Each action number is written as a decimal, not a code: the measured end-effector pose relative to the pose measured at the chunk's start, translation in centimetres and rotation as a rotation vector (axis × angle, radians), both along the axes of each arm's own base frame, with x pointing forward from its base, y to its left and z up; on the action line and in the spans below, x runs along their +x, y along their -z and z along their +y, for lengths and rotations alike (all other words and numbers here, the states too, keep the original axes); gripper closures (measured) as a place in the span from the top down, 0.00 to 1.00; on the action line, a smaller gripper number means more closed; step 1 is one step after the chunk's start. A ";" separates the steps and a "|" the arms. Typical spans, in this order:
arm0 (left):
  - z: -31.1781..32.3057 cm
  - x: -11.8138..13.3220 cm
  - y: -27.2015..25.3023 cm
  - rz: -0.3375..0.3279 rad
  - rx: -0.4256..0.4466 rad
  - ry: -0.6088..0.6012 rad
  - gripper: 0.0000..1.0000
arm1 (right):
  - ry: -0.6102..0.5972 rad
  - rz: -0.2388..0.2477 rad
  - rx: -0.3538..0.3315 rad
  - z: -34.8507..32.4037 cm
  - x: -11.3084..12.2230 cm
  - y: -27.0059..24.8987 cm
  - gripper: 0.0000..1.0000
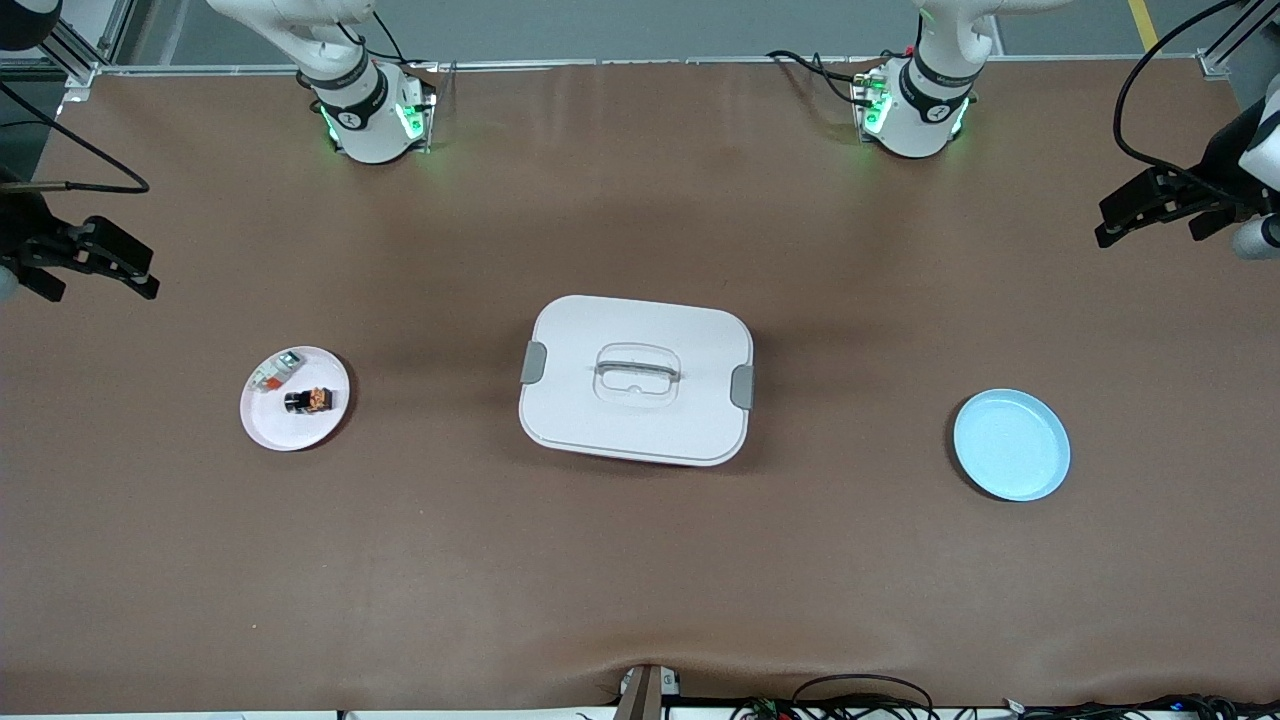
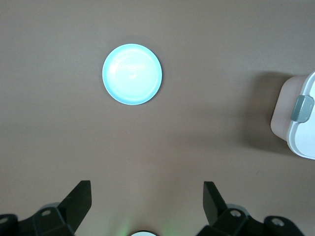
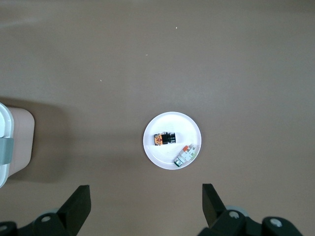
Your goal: Transfer orange switch to right arm and place
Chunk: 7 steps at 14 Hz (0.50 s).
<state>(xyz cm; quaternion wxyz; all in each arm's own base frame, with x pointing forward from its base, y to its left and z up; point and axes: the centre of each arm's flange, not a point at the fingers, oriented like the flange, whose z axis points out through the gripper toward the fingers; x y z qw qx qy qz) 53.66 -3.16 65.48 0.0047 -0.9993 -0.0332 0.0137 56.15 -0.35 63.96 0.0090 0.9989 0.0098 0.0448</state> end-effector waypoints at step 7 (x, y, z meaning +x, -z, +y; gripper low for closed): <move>0.5 0.0 -0.1 -0.005 0.043 0.033 1.00 | 0.011 -0.018 0.002 -0.5 0.0 -0.9 1.00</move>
